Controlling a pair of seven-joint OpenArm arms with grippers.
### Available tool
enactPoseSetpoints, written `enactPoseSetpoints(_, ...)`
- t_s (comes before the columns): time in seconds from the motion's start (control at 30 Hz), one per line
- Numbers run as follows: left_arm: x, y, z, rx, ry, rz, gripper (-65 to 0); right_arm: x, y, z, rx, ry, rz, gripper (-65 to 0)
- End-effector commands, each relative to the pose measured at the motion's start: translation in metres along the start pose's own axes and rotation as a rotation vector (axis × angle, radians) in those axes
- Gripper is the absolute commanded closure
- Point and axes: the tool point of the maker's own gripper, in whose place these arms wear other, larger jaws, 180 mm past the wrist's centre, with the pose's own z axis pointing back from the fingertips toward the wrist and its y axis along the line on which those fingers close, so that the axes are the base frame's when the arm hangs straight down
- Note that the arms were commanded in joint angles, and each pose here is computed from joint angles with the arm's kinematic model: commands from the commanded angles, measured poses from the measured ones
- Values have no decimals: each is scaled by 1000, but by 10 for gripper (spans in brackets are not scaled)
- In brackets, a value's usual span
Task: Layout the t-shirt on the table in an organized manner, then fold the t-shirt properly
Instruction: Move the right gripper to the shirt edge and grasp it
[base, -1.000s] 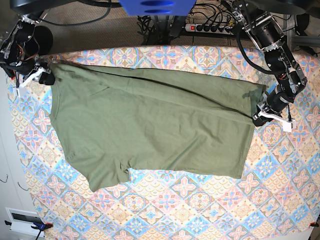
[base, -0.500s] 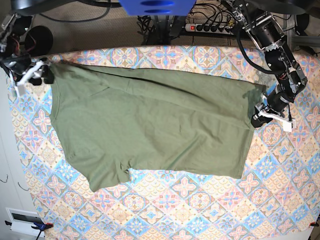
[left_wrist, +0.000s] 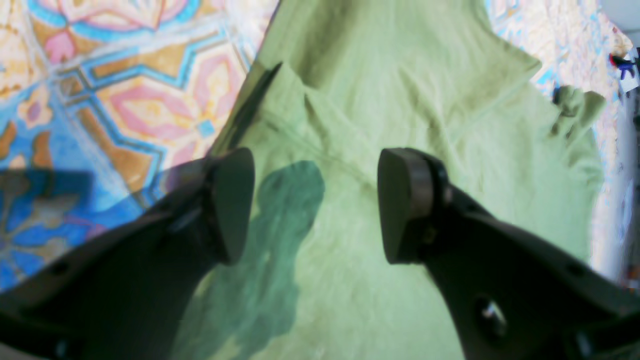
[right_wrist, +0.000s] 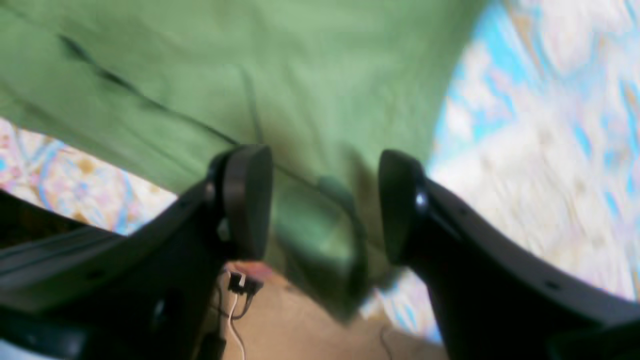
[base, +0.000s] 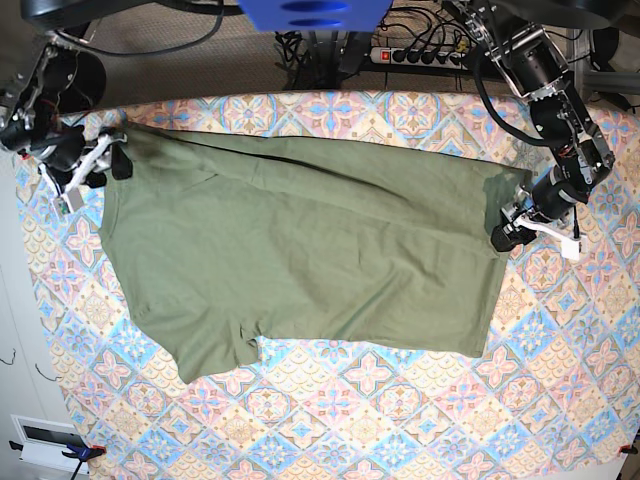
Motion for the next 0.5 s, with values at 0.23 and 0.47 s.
enactPoseSetpoints(0.23, 24, -6, 8, -26, -56, -31, -384, 7, 16, -8, 49, 6, 60, -329)
enactPoseSetpoints(0.47, 24, -6, 8, -25, -55, -30, -384, -15, 15, -20, 46, 92, 57, -329)
